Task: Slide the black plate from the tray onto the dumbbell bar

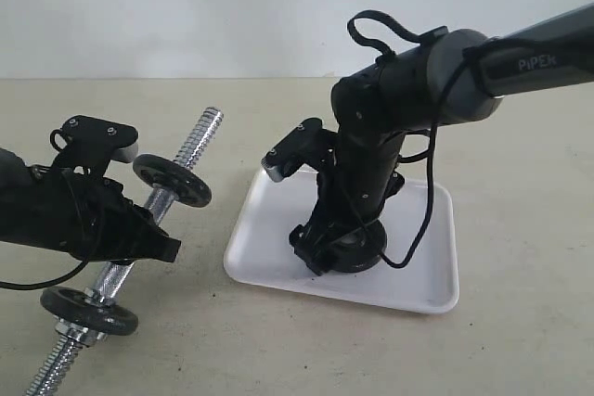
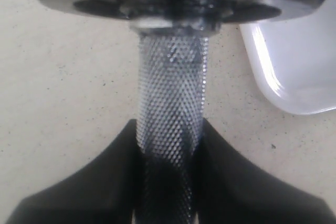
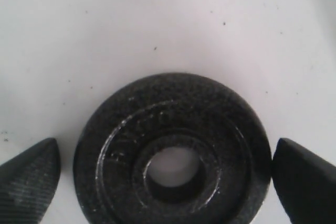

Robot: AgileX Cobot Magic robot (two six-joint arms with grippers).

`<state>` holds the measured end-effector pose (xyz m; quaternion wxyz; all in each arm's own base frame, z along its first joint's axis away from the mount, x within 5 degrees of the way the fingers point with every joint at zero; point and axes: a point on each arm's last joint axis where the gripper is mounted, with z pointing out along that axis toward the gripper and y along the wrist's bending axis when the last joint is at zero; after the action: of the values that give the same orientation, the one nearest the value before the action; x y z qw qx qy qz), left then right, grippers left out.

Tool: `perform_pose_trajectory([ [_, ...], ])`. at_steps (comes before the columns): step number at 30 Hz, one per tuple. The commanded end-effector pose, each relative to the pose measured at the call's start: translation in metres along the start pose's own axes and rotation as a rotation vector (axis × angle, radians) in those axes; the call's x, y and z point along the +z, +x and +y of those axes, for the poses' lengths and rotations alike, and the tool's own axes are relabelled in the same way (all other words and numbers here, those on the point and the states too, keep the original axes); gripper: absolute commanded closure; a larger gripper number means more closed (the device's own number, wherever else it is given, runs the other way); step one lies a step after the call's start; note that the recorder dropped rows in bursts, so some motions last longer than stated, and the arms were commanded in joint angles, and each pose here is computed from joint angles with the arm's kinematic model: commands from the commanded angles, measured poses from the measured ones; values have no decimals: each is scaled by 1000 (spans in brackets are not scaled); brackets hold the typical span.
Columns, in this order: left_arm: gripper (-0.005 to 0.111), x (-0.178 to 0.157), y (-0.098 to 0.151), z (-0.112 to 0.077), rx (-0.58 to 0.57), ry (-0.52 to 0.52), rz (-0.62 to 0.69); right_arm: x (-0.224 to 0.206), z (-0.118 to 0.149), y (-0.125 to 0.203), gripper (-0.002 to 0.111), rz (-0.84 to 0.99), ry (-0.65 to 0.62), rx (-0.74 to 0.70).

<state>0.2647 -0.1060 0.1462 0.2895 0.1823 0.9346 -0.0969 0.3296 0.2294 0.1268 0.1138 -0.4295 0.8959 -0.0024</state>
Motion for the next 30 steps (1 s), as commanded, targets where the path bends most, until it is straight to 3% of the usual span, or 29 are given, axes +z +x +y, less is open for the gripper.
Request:
perform_pose_trajectory([
  [1,102,-15,-20,3,-6,-46,-111,14,2,10,3,91,-11,5],
  [19,102,-15,-18,2,-6,-28,-100,14,3,10,3,94,-14,-3],
  [30,102,-15,-18,1,-6,-24,-97,6,-4,10,3,142,-86,62],
])
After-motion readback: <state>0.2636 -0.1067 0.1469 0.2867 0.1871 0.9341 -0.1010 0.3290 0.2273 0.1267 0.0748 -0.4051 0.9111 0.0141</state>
